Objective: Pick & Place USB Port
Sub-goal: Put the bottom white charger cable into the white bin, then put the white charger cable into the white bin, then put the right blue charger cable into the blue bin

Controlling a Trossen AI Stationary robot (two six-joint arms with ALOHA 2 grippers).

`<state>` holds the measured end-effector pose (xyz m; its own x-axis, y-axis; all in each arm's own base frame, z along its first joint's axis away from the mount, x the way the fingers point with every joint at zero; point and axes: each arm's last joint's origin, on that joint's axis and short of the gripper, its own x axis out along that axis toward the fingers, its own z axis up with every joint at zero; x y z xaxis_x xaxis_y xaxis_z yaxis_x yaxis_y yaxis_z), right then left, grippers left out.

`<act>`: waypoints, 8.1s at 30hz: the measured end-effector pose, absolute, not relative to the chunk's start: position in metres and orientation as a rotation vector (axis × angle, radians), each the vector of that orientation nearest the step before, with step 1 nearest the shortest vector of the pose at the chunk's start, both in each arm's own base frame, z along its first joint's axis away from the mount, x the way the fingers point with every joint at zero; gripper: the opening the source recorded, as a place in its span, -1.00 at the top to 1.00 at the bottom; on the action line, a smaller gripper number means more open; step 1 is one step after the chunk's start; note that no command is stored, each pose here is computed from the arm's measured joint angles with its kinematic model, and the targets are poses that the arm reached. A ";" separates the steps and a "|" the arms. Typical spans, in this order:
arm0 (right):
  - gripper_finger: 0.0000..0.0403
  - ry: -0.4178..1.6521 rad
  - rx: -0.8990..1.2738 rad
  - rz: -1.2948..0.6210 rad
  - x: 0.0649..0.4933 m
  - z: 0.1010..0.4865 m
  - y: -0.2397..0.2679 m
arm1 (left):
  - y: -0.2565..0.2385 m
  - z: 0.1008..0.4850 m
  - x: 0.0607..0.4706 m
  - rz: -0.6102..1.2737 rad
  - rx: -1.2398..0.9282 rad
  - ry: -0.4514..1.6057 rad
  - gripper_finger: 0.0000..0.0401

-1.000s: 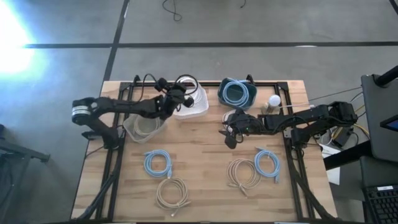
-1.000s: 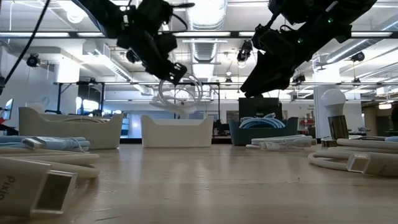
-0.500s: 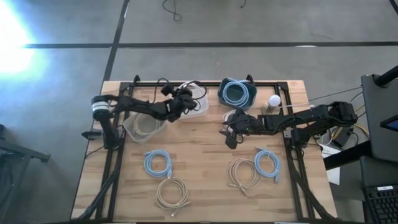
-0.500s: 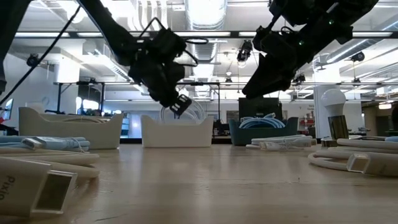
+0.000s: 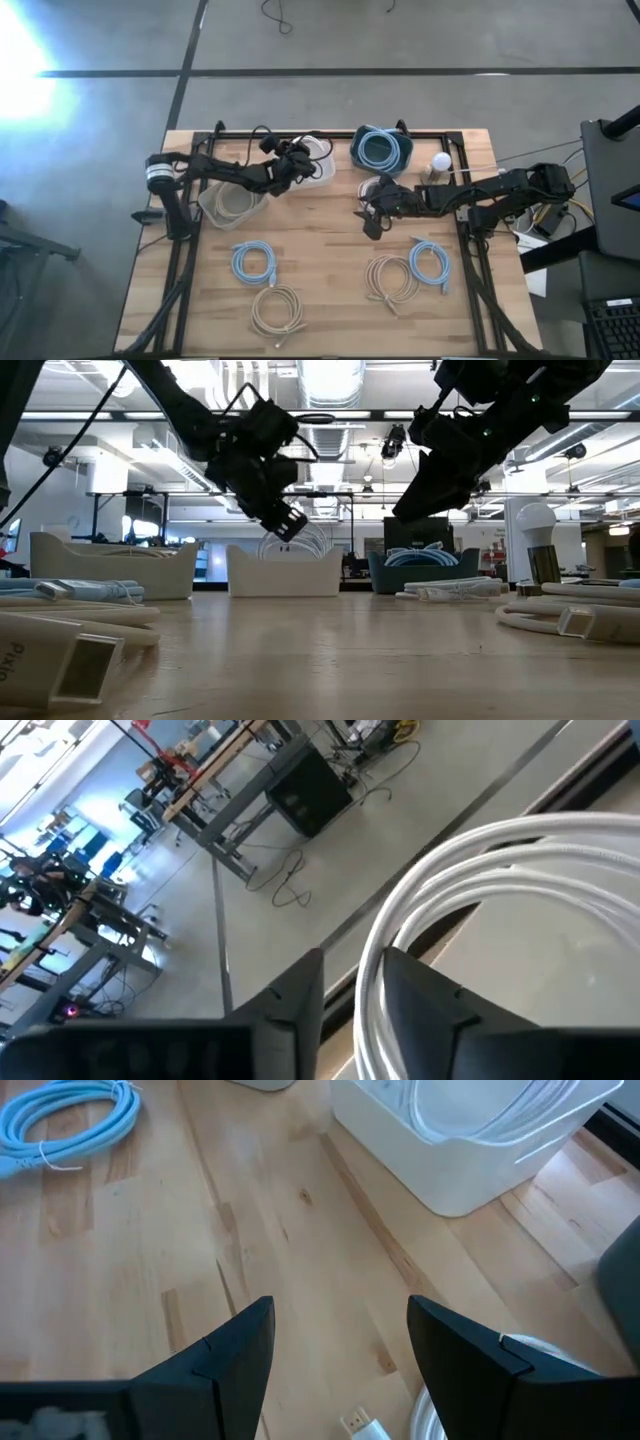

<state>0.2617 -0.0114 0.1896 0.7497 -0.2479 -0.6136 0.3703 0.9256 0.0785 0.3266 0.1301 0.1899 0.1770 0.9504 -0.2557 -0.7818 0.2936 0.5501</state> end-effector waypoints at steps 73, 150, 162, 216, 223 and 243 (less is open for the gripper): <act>0.71 0.943 0.420 -0.448 0.224 0.120 -0.036 | 0.083 0.261 0.311 0.933 0.247 0.543 0.12; 0.08 0.635 -0.032 -0.505 0.469 0.164 -0.114 | 0.036 0.312 0.241 1.047 0.163 0.491 0.12; 0.15 0.604 -0.015 -0.464 0.471 0.168 -0.113 | 0.036 0.312 0.241 1.047 0.164 0.492 0.12; 0.06 0.868 -0.083 -0.388 0.397 0.265 -0.061 | 0.031 0.307 0.240 0.972 0.161 0.543 0.12; 0.08 0.879 0.055 -0.388 0.335 0.278 -0.037 | 0.029 0.303 0.239 0.969 0.163 0.559 0.12; 0.09 1.583 0.726 -0.472 0.164 0.196 0.010 | 0.029 0.293 0.236 1.028 0.132 0.544 0.12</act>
<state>0.1636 0.0097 0.1958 -0.0326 0.1801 -0.9831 0.6889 0.7167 0.1085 0.2362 0.0294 0.2928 0.3976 0.8406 -0.3679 -0.7768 0.5218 0.3527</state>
